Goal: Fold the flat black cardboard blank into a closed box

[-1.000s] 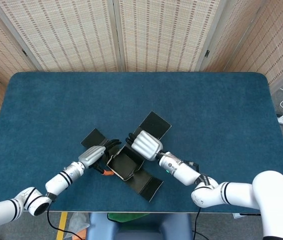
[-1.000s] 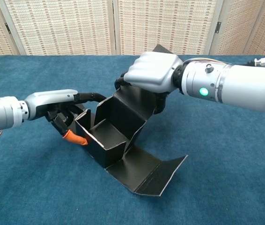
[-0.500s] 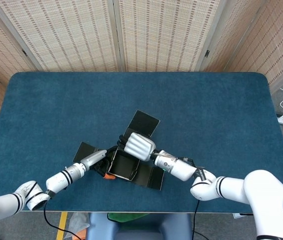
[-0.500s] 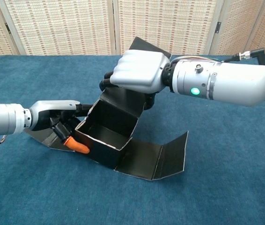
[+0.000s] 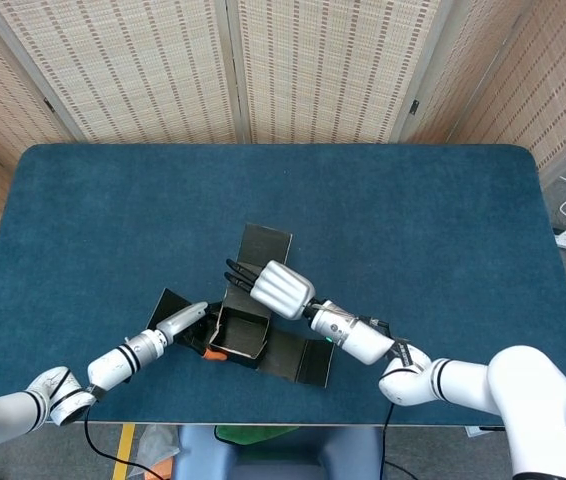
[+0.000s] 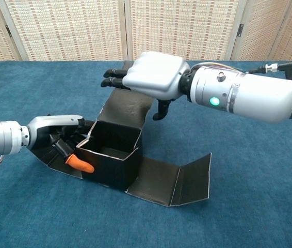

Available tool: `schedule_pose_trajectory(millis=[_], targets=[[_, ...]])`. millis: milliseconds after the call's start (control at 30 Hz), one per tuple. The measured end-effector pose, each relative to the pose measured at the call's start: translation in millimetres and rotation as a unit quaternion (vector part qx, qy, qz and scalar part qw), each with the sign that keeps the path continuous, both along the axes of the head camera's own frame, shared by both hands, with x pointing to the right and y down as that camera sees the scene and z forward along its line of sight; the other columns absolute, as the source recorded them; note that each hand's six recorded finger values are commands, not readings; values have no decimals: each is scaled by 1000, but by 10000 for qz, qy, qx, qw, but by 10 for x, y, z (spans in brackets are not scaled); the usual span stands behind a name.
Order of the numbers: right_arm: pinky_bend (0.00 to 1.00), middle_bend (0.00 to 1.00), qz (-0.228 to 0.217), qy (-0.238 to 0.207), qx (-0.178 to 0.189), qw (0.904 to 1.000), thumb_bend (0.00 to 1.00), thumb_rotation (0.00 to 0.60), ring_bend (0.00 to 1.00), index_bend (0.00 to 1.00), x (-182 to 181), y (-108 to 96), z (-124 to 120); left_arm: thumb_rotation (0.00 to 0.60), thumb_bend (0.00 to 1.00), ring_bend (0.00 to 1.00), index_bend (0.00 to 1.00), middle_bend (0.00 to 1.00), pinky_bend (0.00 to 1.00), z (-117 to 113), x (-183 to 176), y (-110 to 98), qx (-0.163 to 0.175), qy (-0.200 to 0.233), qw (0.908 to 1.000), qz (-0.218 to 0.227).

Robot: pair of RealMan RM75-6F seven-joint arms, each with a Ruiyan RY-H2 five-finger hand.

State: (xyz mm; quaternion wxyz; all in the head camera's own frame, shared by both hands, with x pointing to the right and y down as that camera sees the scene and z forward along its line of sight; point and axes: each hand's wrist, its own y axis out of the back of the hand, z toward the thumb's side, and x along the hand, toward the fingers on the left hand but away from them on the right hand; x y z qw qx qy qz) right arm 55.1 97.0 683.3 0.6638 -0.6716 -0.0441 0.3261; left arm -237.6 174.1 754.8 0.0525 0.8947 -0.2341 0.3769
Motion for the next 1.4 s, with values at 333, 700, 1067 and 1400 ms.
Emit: schedule_pose_trajectory(millis=[333, 700, 1067, 1400], targets=[[1000, 0, 874, -1054, -692, 9882, 89, 600, 653, 0, 468, 8, -387, 600, 195, 564, 292, 303, 761, -111, -179, -56, -267, 167, 9975, -638], [1000, 0, 2401, -3119, -1253, 9107, 109, 600, 662, 0, 1570, 64, -953, 600, 194, 570, 272, 301, 762, -451, -339, -150, -1134, 1223, 9668, -1935], [1000, 0, 2864, -4106, -1782, 8471, 108, 600, 662, 0, 1988, 282, -919, 600, 193, 571, 259, 298, 763, -630, -284, -251, -2262, 2293, 8996, -2949], [1000, 0, 2687, -4271, -1563, 8491, 51, 600, 662, 0, 1349, 243, -794, 600, 194, 571, 251, 292, 763, -754, -117, -309, -2607, 2685, 8731, -3124]])
